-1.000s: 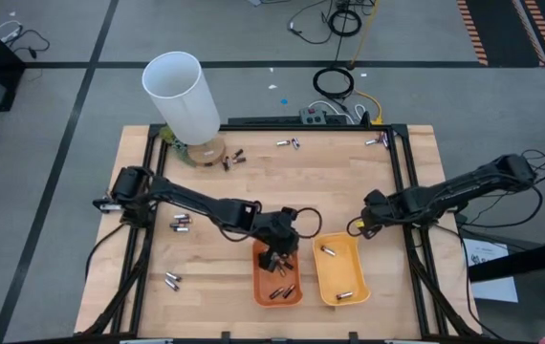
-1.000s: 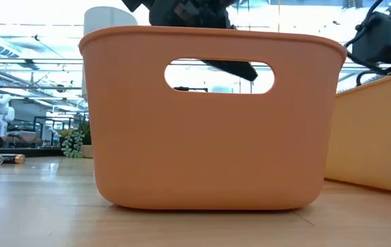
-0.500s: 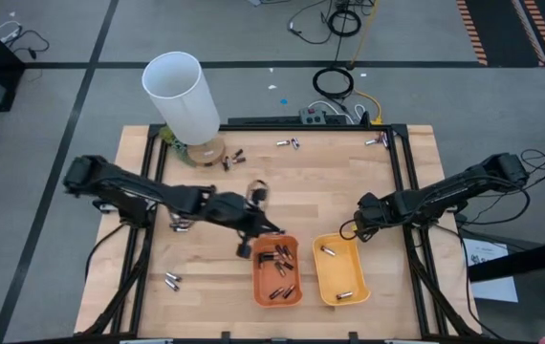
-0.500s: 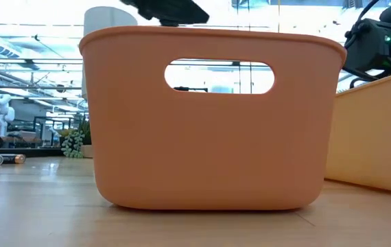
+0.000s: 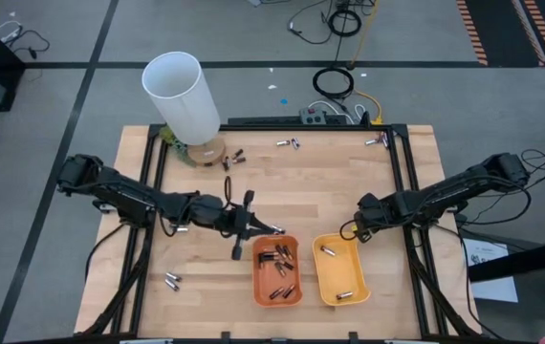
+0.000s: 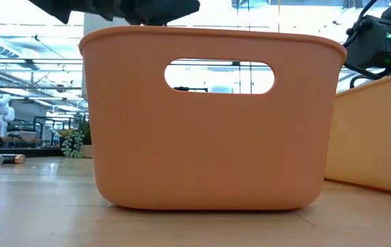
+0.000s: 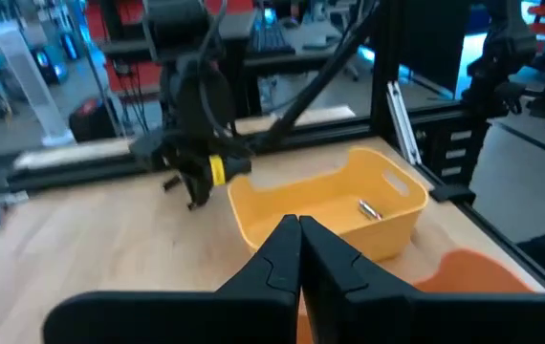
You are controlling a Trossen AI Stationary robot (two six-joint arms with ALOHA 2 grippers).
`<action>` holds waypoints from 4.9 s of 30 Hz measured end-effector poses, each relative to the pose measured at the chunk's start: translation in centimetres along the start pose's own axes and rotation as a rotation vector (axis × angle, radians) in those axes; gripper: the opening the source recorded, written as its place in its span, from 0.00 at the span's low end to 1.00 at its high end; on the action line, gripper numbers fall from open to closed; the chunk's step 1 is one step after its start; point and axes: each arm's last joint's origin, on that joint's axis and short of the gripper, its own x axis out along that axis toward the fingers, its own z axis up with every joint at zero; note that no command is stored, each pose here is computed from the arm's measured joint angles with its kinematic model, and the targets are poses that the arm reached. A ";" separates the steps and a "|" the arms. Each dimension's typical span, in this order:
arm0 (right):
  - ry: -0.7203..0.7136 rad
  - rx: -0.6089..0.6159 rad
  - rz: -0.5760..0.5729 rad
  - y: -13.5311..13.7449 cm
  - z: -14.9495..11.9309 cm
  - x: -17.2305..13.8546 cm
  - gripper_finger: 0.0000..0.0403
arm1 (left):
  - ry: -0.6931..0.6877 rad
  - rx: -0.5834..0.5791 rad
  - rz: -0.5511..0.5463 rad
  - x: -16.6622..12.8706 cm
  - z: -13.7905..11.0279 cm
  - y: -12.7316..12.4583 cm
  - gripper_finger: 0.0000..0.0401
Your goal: Sort batteries
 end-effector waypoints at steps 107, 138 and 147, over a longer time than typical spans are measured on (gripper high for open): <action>0.730 -0.367 -0.282 -4.3 12.8 0.8 0.54 | -0.012 0.029 0.012 -0.7 -1.9 -0.3 0.02; 0.891 -0.257 -0.169 -6.5 12.5 4.1 0.53 | 0.035 0.006 -0.012 -0.7 -2.3 -0.8 0.02; 1.026 -0.256 -0.164 -6.5 12.1 6.3 0.39 | 0.041 0.009 -0.028 -0.7 -2.4 -1.3 0.02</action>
